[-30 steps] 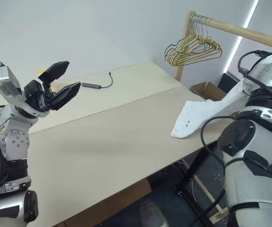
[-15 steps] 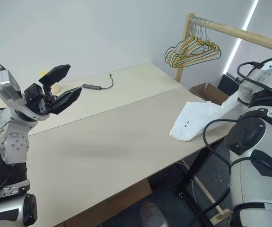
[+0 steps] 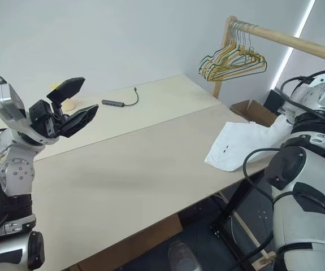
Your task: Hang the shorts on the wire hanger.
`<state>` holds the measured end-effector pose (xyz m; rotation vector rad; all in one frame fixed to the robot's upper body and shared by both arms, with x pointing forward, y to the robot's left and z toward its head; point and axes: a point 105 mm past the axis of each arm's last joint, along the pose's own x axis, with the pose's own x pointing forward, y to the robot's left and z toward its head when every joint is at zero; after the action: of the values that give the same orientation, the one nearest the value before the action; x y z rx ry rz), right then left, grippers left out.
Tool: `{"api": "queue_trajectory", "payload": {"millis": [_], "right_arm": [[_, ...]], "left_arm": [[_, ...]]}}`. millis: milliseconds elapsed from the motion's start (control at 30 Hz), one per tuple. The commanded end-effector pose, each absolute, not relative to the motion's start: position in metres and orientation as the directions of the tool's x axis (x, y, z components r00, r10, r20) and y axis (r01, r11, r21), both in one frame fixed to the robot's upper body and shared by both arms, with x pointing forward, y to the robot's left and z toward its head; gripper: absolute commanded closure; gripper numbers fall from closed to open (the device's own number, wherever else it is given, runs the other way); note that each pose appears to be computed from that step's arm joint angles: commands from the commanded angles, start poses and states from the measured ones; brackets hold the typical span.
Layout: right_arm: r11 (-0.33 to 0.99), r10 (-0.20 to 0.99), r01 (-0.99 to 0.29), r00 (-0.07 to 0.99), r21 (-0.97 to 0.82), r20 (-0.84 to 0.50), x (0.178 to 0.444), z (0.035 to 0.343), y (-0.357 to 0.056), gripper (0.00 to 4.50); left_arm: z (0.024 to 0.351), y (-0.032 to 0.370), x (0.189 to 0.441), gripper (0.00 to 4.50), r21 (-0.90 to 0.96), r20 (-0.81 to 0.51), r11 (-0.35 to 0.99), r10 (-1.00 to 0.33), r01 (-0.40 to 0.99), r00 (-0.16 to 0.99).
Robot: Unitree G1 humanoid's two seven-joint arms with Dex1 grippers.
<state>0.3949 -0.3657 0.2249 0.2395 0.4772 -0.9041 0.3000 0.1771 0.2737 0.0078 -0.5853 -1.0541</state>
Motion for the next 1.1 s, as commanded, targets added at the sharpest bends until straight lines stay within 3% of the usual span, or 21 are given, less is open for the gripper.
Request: {"api": "queue_trajectory", "payload": {"millis": [33,167,267,333,433,633,767,967,1100], "right_arm": [[0.532,-0.817,0.846,0.501,-0.039,-0.286,0.389,0.272,-0.374,0.03],[0.422,-0.905,0.896,0.426,-0.135,0.003,0.381,0.314,-0.367,0.03],[0.469,-0.795,0.873,0.484,-0.134,0.366,0.381,0.365,-0.333,0.03],[0.501,-0.725,0.850,0.516,-0.165,0.457,0.383,0.376,-0.317,0.03],[0.627,-0.553,0.736,0.652,-0.256,0.519,0.400,0.382,-0.281,0.03],[0.835,-0.112,0.346,0.868,-0.428,0.484,0.429,0.360,-0.177,0.03],[0.828,0.200,0.035,0.914,-0.560,0.352,0.435,0.323,-0.101,0.03],[0.656,0.590,-0.377,0.796,-0.654,0.134,0.404,0.266,-0.005,0.03],[0.510,0.759,-0.582,0.651,-0.633,0.012,0.376,0.239,0.023,0.03]], "left_arm": [[0.283,0.173,0.294,0.00,0.320,0.455,0.487,-0.831,0.812,0.320],[0.278,0.170,0.292,0.00,0.321,0.438,0.469,-0.844,0.823,0.310],[0.279,0.170,0.291,0.00,0.321,0.443,0.471,-0.841,0.822,0.309],[0.279,0.171,0.292,0.00,0.318,0.443,0.478,-0.839,0.819,0.318],[0.274,0.180,0.294,0.00,0.305,0.430,0.515,-0.825,0.801,0.367],[0.249,0.209,0.293,0.00,0.286,0.323,0.651,-0.757,0.703,0.569],[0.223,0.215,0.277,0.00,0.290,0.213,0.692,-0.720,0.661,0.661],[0.192,0.211,0.242,0.00,0.232,0.117,0.743,-0.663,0.628,0.740],[0.177,0.205,0.230,0.00,0.219,0.053,0.759,-0.637,0.614,0.769]]}}
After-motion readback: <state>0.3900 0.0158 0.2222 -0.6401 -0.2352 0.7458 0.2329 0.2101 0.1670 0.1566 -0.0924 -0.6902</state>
